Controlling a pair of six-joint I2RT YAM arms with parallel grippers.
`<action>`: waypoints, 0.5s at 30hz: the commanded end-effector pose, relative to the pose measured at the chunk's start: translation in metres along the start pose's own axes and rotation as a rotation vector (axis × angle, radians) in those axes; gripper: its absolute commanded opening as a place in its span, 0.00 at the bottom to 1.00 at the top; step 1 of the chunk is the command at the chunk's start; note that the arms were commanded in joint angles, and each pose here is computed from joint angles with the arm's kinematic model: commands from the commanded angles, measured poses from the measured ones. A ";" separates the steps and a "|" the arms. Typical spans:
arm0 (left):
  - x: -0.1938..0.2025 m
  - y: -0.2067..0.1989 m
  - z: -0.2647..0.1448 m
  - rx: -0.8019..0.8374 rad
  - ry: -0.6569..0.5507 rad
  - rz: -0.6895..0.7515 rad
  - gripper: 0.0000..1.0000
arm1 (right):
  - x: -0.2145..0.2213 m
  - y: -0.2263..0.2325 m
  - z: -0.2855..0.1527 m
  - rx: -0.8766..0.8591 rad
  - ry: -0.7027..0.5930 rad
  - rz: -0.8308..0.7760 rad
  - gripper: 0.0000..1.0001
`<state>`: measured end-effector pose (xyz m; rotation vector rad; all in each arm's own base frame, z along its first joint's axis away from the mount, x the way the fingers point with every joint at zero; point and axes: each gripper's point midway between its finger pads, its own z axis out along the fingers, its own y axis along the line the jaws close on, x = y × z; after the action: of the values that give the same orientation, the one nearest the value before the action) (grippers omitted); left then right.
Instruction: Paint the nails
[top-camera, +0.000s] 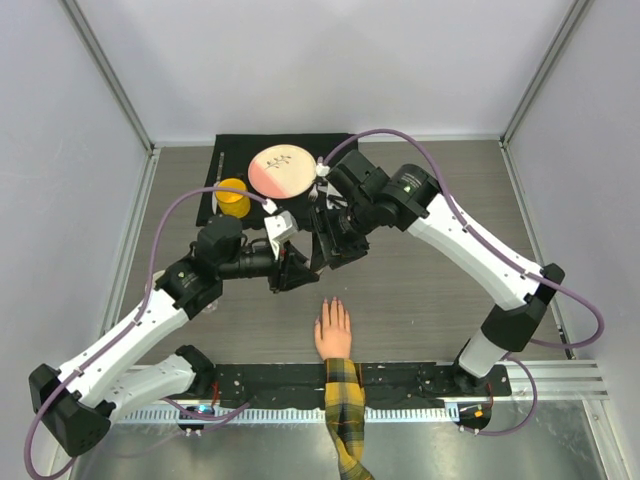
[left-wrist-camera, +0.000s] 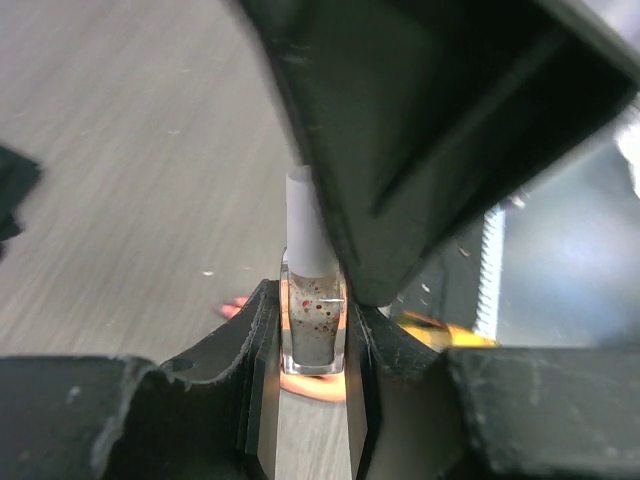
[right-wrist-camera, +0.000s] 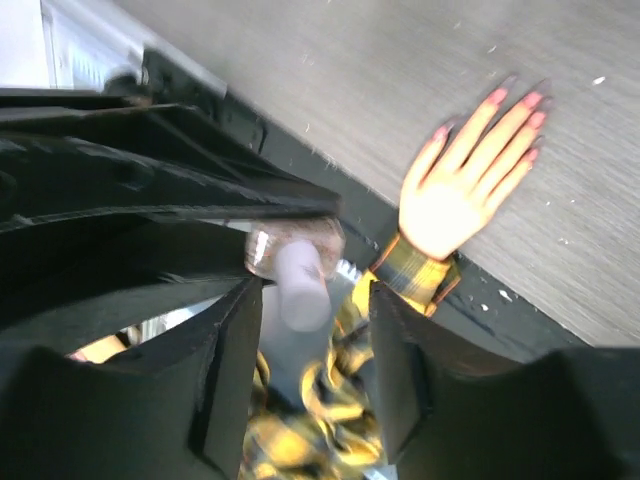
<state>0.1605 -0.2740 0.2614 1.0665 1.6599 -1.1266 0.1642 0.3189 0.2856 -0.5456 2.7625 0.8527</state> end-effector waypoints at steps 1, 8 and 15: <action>-0.046 0.024 -0.012 -0.204 -0.175 -0.009 0.00 | -0.037 0.012 -0.027 -0.041 -0.303 0.155 0.54; -0.062 0.038 -0.027 -0.335 -0.283 -0.123 0.00 | -0.086 0.021 -0.064 -0.088 -0.612 0.166 0.64; -0.083 0.039 -0.034 -0.368 -0.382 -0.259 0.00 | -0.106 0.036 -0.072 -0.120 -0.692 0.089 0.65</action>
<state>0.2067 -0.2515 0.3028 0.5379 1.7162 -1.0051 0.2252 0.3273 0.3692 -0.1097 2.2493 0.9916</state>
